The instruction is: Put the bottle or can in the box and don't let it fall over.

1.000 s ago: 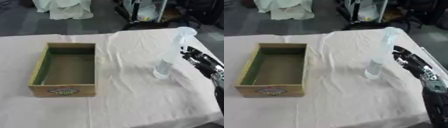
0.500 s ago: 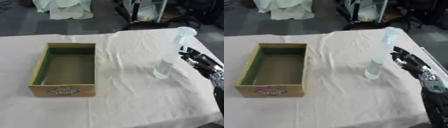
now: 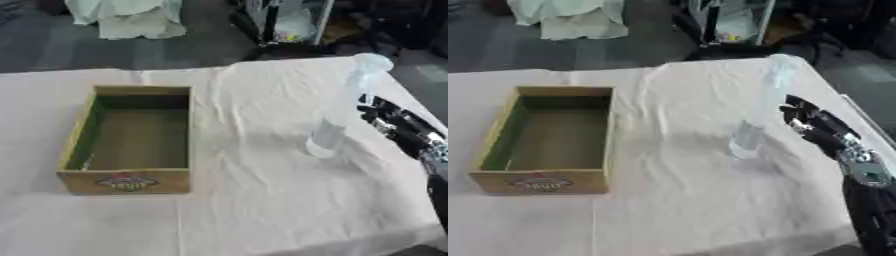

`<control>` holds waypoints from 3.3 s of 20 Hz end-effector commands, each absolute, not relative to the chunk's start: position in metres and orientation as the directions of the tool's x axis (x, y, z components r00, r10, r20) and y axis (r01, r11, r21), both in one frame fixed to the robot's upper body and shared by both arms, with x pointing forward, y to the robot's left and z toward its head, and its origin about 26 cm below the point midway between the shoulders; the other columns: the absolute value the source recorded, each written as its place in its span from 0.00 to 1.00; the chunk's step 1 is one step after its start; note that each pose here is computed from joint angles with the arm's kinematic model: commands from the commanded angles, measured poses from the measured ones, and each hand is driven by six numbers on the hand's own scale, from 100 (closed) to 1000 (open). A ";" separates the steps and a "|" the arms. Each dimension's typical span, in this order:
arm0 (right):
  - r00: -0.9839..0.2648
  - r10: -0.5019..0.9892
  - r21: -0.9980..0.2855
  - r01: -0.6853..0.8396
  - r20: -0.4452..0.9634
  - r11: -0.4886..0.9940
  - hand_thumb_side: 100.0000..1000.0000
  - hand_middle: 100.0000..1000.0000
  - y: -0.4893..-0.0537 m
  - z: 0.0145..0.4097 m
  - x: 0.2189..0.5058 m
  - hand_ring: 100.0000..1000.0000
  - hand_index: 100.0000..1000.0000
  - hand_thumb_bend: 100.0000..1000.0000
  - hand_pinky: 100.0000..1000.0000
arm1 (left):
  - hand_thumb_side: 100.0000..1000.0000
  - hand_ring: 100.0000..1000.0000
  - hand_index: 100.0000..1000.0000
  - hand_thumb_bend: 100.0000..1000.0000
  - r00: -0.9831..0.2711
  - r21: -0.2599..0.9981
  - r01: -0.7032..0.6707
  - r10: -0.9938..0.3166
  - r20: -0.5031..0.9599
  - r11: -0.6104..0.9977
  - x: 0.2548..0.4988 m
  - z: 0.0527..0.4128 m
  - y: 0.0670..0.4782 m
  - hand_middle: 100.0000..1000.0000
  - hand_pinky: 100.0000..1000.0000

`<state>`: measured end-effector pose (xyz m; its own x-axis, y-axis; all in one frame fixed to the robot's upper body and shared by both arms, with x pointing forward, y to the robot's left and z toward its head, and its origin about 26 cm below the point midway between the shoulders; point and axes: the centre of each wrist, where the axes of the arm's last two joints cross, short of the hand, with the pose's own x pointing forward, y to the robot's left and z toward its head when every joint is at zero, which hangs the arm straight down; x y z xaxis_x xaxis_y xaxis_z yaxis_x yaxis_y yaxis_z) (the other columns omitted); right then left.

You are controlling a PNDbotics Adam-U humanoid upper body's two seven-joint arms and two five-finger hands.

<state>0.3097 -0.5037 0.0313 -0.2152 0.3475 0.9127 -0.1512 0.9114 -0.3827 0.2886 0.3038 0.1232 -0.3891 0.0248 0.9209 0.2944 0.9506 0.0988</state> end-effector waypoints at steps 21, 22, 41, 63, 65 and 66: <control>-0.268 0.378 -0.430 -0.168 0.886 0.887 0.41 1.00 -0.512 0.053 0.310 1.00 1.00 0.00 1.00 | 0.79 1.00 0.75 0.00 -0.409 0.122 0.290 0.008 0.912 0.949 0.288 0.131 0.308 1.00 1.00; -0.267 0.379 -0.429 -0.166 0.886 0.888 0.41 1.00 -0.512 0.053 0.310 1.00 1.00 0.00 1.00 | 0.79 1.00 0.75 0.00 -0.410 0.122 0.290 0.008 0.912 0.949 0.288 0.131 0.308 1.00 1.00; -0.278 0.382 -0.432 -0.148 0.882 0.890 0.41 1.00 -0.501 0.062 0.321 1.00 1.00 0.00 1.00 | 0.79 1.00 0.75 0.00 -0.411 0.122 0.294 0.010 0.912 0.948 0.289 0.131 0.307 1.00 1.00; -0.285 0.369 -0.421 -0.148 0.885 0.895 0.41 1.00 -0.488 0.068 0.330 1.00 1.00 0.00 1.00 | 0.79 1.00 0.75 0.00 -0.410 0.121 0.298 0.012 0.912 0.947 0.289 0.131 0.306 1.00 1.00; -0.286 0.368 -0.419 -0.147 0.885 0.896 0.41 1.00 -0.487 0.069 0.331 1.00 1.00 0.00 1.00 | 0.79 1.00 0.75 0.00 -0.410 0.121 0.298 0.013 0.912 0.947 0.289 0.131 0.306 1.00 1.00; -0.286 0.368 -0.419 -0.147 0.885 0.896 0.41 1.00 -0.487 0.069 0.331 1.00 1.00 0.00 1.00 | 0.79 1.00 0.75 0.00 -0.410 0.121 0.298 0.013 0.912 0.947 0.289 0.131 0.306 1.00 1.00</control>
<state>0.3277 -0.4821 0.0512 -0.2558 0.3374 0.9059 -0.1617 0.9090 -0.3842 0.2886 0.3038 0.1231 -0.3886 0.0249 0.9211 0.2977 0.9494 0.0999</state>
